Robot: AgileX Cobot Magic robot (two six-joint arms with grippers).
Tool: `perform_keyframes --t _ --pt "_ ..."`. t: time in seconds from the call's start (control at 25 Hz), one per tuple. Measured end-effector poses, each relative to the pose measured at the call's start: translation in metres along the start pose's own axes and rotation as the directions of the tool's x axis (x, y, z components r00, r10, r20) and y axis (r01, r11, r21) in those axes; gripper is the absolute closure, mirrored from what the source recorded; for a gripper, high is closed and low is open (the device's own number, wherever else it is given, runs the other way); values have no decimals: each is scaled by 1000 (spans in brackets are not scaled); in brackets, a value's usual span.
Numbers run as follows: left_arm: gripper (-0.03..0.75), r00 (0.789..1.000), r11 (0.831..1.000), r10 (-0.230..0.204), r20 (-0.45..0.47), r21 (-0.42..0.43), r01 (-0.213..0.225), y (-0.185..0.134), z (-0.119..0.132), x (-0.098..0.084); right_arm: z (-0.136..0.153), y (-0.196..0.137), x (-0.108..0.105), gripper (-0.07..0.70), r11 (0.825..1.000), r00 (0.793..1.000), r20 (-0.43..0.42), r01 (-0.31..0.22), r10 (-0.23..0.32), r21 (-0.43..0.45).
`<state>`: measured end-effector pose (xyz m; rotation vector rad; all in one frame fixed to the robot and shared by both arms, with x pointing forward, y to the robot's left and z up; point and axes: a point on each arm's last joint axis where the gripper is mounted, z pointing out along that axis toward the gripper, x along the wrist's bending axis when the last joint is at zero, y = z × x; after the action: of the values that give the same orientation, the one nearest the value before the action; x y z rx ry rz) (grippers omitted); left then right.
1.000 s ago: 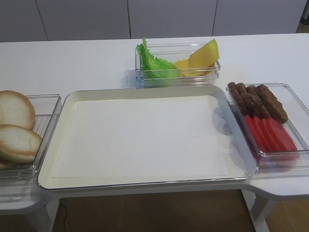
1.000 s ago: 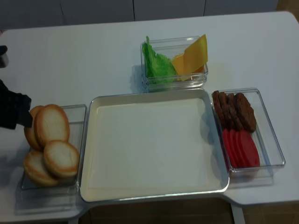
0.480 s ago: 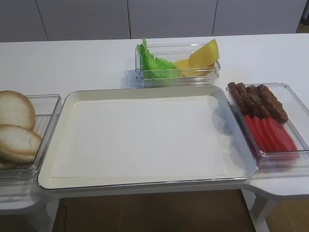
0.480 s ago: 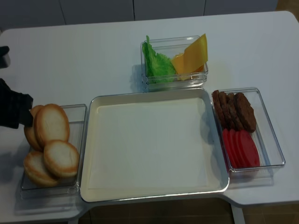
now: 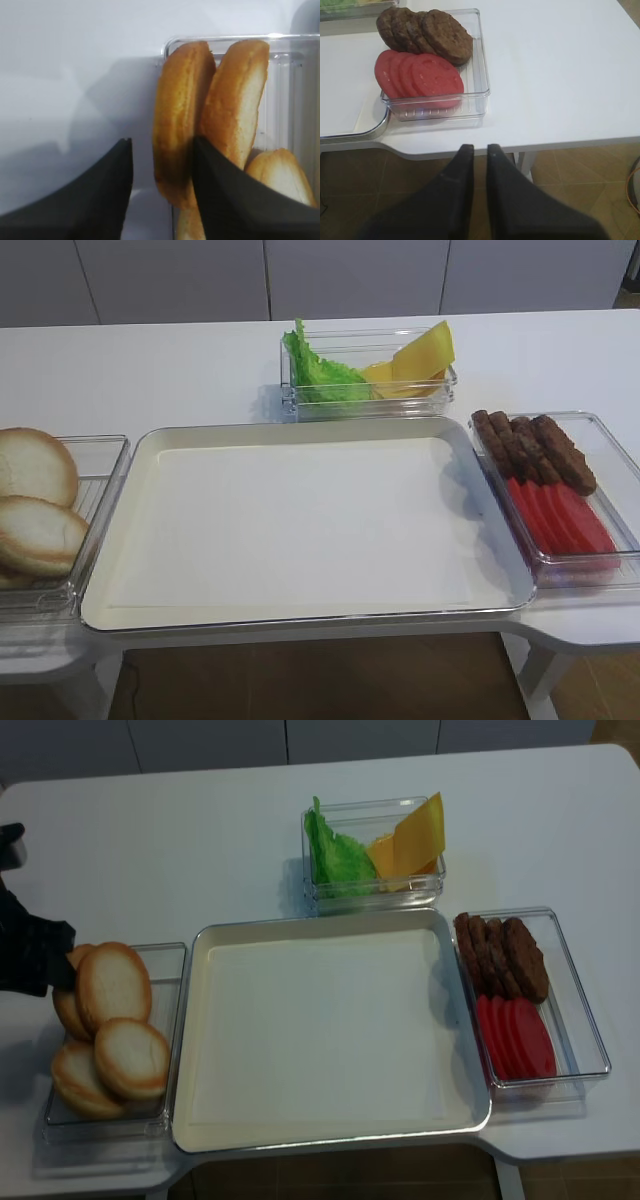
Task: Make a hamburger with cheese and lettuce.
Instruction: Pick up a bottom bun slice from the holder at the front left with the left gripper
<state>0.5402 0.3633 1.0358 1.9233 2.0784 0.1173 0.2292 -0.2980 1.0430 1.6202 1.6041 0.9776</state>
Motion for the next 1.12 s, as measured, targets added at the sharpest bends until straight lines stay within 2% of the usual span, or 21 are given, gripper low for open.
perform_keyframes --t 0.16,0.88,1.12 --pt "428 1000 1000 -6 9 -1 6 0 1 -1 0 0 0 563 1000 1000 0 0 0 0" --pt "609 1000 1000 -7 19 2 7 0 1 -2 0 0 0 563 1000 1000 0 0 0 0" --pt "617 1000 1000 -3 20 4 3 0 1 -2 0 0 0 563 1000 1000 0 0 0 0"
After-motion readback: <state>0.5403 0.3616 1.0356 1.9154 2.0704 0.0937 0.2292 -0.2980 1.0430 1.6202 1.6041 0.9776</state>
